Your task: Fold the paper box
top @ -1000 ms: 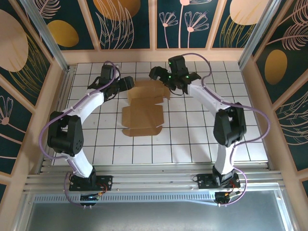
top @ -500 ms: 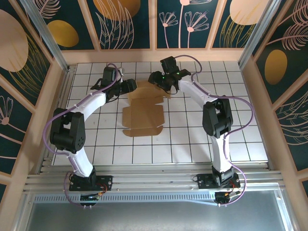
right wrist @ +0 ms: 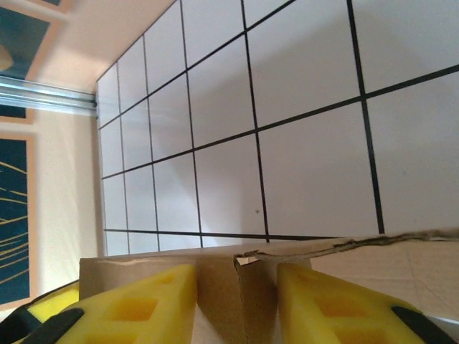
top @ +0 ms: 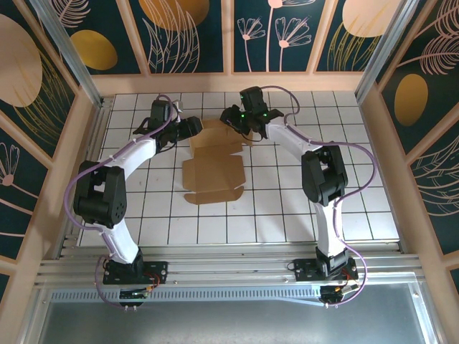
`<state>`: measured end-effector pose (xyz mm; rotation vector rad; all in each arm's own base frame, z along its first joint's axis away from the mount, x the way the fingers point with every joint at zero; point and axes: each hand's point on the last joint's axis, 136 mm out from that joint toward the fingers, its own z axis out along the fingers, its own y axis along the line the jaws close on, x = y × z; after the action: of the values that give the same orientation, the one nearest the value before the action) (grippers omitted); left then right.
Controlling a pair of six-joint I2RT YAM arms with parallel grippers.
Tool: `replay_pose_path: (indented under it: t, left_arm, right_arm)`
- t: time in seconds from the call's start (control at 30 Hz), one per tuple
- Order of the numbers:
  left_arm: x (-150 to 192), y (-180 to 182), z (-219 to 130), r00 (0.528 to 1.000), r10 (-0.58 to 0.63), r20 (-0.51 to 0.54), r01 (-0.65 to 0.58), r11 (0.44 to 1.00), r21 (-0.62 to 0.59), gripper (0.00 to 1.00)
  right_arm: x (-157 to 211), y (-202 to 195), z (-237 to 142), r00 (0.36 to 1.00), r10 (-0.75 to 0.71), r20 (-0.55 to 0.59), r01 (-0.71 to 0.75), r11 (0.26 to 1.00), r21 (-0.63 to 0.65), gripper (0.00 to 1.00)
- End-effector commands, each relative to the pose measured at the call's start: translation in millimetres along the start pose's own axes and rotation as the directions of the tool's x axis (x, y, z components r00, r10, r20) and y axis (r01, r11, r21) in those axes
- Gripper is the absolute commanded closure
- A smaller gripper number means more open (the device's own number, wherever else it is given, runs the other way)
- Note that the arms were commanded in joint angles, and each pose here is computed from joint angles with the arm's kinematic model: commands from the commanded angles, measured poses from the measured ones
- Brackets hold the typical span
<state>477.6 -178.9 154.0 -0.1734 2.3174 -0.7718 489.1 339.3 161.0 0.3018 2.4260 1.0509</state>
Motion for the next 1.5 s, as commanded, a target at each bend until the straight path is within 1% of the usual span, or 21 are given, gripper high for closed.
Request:
replay_pose_path:
  t: [0.0,0.07,0.13,0.2,0.3,0.33,0.37,0.43,0.53,0.6,0.67,0.73,0.8,0.87,0.93,1.03,1.1,1.2,1.27,1.37,1.47]
  left_arm:
    - [10,-7,4,0.999,-0.009,-0.034,0.010,0.999,0.041,0.38]
    - [9,-7,3,0.999,-0.004,-0.031,0.005,0.999,0.036,0.38]
    - [9,-7,2,1.000,-0.002,-0.030,0.003,0.999,0.033,0.38]
    - [8,-7,1,1.000,0.003,-0.025,-0.002,1.000,0.029,0.38]
    - [6,-6,-1,1.000,0.012,-0.018,-0.011,1.000,0.019,0.38]
    - [6,-5,-1,1.000,0.014,-0.016,-0.014,1.000,0.013,0.37]
    - [6,-3,-1,1.000,0.016,-0.014,-0.015,1.000,0.004,0.37]
    - [7,-1,-1,1.000,0.018,-0.016,-0.018,1.000,-0.004,0.37]
    - [9,2,-1,0.999,0.028,-0.017,-0.029,0.999,-0.017,0.37]
    - [9,3,-2,0.999,0.037,-0.012,-0.037,0.999,-0.020,0.37]
    - [10,4,-2,0.999,0.044,-0.011,-0.044,0.999,-0.021,0.37]
    - [10,3,-2,0.999,0.044,-0.011,-0.044,0.999,-0.022,0.37]
    - [9,3,-2,0.999,0.042,-0.013,-0.042,0.999,-0.018,0.37]
    - [8,1,-3,0.999,0.044,-0.011,-0.044,0.999,-0.014,0.38]
    - [6,-1,-4,0.999,0.046,-0.008,-0.046,0.999,-0.012,0.38]
    - [5,-2,-8,0.999,0.051,-0.001,-0.051,0.999,-0.014,0.38]
    - [4,-1,-9,0.998,0.055,0.003,-0.055,0.998,-0.021,0.38]
    - [4,0,-7,0.998,0.056,0.000,-0.056,0.998,-0.026,0.37]
    - [6,1,-5,0.999,0.053,-0.010,-0.053,0.998,-0.023,0.38]
    - [7,0,-5,0.998,0.058,-0.016,-0.058,0.998,-0.020,0.38]
    - [6,-1,-7,0.998,0.066,-0.011,-0.066,0.998,-0.017,0.38]
  right_arm:
    - [26,-2,6,0.996,0.044,-0.075,-0.046,0.999,-0.028,0.70]
    - [26,-4,6,0.996,0.055,-0.070,-0.057,0.998,-0.031,0.75]
    - [27,-6,5,0.996,0.059,-0.072,-0.062,0.998,-0.031,0.75]
    - [26,-5,2,0.996,0.054,-0.066,-0.057,0.998,-0.030,0.70]
    - [22,-2,-4,0.998,0.025,-0.053,-0.026,1.000,-0.013,0.69]
    - [19,2,-9,0.999,0.005,-0.047,-0.006,1.000,-0.017,0.65]
    - [16,8,-15,0.999,-0.017,-0.037,0.016,1.000,-0.022,0.57]
    - [11,21,-29,0.997,-0.077,-0.023,0.075,0.996,-0.044,0.49]
    - [6,38,-58,0.988,-0.153,0.003,0.153,0.986,-0.064,0.42]
    - [1,34,-77,0.985,-0.164,0.049,0.166,0.986,-0.037,0.41]
    - [-2,22,-95,0.983,-0.152,0.102,0.153,0.988,-0.005,0.39]
    - [4,6,-111,0.982,-0.122,0.143,0.124,0.992,-0.006,0.38]
    - [16,-14,-116,0.982,-0.084,0.169,0.085,0.996,-0.001,0.38]
    - [32,-38,-112,0.985,-0.048,0.164,0.046,0.999,0.016,0.40]
    - [49,-60,-101,0.989,-0.008,0.146,0.004,1.000,0.030,0.41]
    - [69,-77,-75,0.994,0.002,0.111,-0.007,0.999,0.052,0.43]
    - [75,-82,-58,0.993,-0.016,0.118,0.008,0.997,0.075,0.44]
    - [72,-94,-31,0.990,-0.036,0.139,0.020,0.993,0.117,0.45]
    - [63,-100,-16,0.986,-0.066,0.153,0.043,0.987,0.154,0.45]
    - [52,-104,-3,0.979,-0.101,0.177,0.067,0.980,0.189,0.45]
    - [46,-107,4,0.975,-0.099,0.200,0.061,0.980,0.191,0.45]
